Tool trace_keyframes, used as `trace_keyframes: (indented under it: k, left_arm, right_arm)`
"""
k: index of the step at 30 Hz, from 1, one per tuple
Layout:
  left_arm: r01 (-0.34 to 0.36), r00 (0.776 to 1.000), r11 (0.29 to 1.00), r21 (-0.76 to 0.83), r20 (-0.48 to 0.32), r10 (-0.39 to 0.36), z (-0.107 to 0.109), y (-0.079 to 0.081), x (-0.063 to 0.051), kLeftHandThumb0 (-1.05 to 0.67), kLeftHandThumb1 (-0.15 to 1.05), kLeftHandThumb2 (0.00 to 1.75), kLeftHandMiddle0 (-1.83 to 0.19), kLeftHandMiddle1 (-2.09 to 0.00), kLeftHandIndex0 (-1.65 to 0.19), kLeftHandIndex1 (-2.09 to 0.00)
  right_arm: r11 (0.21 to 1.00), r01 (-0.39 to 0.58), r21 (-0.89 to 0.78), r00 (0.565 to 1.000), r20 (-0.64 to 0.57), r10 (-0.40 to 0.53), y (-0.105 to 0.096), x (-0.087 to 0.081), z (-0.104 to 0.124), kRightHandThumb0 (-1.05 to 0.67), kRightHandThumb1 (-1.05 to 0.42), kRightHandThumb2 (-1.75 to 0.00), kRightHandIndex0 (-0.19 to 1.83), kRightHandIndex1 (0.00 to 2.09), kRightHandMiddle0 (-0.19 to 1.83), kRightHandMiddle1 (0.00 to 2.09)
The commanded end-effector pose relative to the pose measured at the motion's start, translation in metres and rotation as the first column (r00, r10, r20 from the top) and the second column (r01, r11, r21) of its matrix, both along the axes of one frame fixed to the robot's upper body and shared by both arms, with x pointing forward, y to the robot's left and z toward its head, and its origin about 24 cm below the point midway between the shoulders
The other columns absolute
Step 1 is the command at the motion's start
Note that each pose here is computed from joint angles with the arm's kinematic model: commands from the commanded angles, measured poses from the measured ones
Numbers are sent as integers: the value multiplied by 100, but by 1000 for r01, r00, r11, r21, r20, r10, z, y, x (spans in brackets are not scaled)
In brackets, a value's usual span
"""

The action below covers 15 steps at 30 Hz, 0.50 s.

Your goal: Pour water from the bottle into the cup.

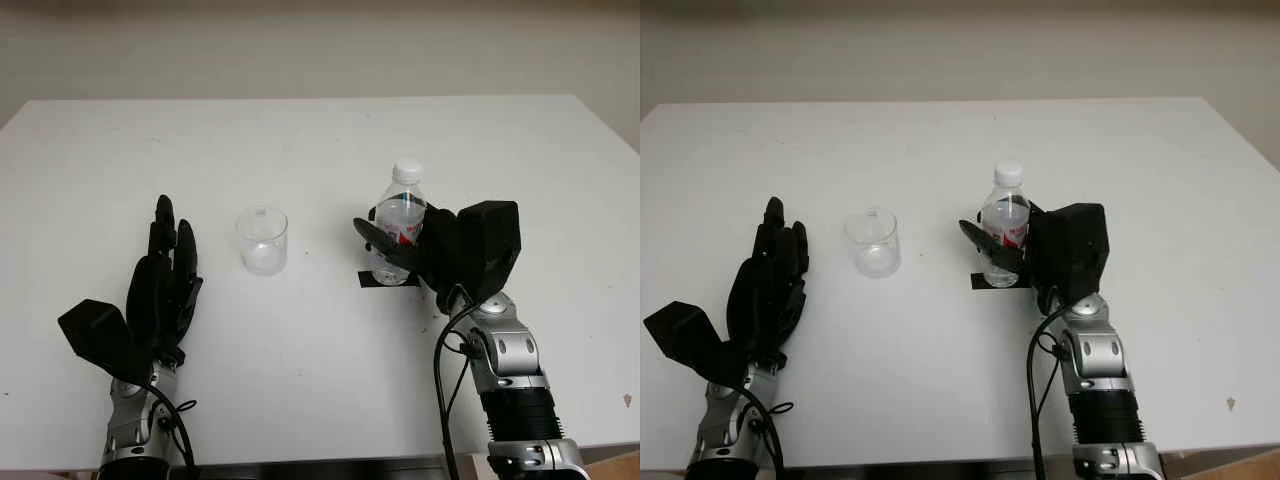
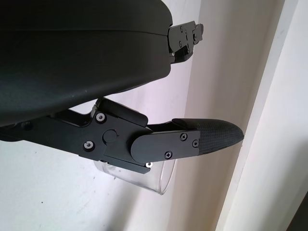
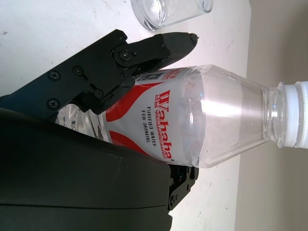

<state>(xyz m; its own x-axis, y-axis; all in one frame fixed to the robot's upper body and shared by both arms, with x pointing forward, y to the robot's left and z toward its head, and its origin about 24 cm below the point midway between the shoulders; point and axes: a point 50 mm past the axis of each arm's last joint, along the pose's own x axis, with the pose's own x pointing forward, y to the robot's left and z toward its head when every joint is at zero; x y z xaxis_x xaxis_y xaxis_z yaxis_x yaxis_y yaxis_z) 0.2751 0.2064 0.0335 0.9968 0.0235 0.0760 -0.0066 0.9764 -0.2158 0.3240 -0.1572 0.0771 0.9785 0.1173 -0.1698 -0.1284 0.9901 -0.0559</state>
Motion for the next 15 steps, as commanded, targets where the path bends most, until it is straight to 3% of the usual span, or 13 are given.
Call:
trace_keyframes:
  k: [1, 15]
  left_arm:
    - [-16, 997, 1000, -5, -80, 15, -18, 5, -11, -75, 105, 49, 19, -4, 18, -5]
    - [-13, 996, 1000, -3, -83, 12, -17, 7, -11, -76, 105, 48, 19, -5, 18, -5]
  right_arm:
    - [1000, -8, -5, 999, 32, 8, 2, 3, 6, -42, -105, -47, 156, 209, 94, 209]
    - [1000, -25, -4, 1000, 2, 25, 3, 2, 3, -42, -105, -46, 155, 209, 96, 209]
